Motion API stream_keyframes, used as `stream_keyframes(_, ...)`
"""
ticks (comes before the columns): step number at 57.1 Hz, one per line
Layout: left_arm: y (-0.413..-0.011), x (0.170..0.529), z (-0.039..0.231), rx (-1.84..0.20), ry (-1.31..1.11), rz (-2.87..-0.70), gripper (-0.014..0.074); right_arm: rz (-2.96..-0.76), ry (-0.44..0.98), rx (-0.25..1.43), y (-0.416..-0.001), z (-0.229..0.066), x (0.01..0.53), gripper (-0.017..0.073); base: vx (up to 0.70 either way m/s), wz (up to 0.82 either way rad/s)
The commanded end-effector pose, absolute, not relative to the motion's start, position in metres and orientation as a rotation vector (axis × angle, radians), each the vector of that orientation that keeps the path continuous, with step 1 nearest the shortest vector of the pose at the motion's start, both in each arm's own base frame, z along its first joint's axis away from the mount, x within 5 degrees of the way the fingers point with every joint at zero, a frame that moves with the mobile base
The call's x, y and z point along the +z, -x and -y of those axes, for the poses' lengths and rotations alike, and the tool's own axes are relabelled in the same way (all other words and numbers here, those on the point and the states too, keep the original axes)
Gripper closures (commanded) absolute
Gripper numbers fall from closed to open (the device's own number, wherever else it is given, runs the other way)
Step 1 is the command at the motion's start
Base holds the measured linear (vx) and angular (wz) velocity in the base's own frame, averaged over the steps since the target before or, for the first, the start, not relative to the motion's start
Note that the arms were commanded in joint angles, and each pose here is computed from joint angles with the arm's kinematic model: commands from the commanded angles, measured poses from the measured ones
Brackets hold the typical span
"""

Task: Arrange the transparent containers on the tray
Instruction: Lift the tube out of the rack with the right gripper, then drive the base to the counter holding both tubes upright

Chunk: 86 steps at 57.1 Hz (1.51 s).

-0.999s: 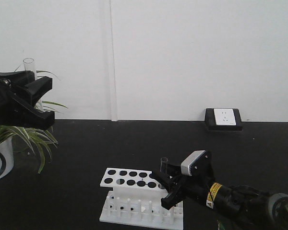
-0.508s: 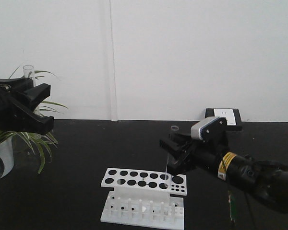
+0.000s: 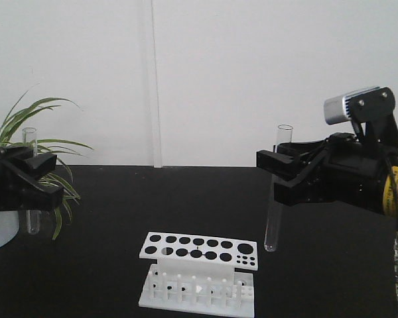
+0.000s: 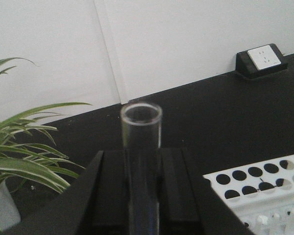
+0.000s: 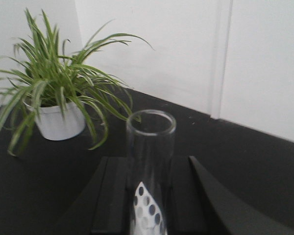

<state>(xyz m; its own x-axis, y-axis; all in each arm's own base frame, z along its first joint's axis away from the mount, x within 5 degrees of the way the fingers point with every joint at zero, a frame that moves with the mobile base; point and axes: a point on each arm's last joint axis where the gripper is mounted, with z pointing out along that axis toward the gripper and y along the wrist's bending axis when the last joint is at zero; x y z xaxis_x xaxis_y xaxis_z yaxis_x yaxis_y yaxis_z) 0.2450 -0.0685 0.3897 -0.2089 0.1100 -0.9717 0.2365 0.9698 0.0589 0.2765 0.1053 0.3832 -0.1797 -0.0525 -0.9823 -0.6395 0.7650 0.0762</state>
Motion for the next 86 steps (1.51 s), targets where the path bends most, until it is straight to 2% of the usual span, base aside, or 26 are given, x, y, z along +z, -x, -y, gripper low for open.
stream_keyframes(1,-0.222,0.406,0.07,-0.187,-0.268,-1.631,0.0594,-1.658,0.51,0.576,-0.257,-0.098,0.404,0.0572,0.0,0.0)
stream_keyframes(12,-0.194,0.385,0.067,-0.222,-0.292,-1.605,0.0594,-1.647,0.485,0.543,-0.238,-0.091,0.402,0.0572,0.0,0.0)
stream_keyframes(20,-0.187,0.385,0.064,-0.224,-0.289,-1.589,0.0594,-1.641,0.48,0.543,-0.235,-0.091,0.403,0.0572,0.0,0.0)
stream_keyframes(86,-0.187,0.384,0.064,-0.223,-0.289,-1.595,0.0594,-1.644,0.48,0.542,-0.236,-0.091,0.402,0.0571,-0.01,0.0)
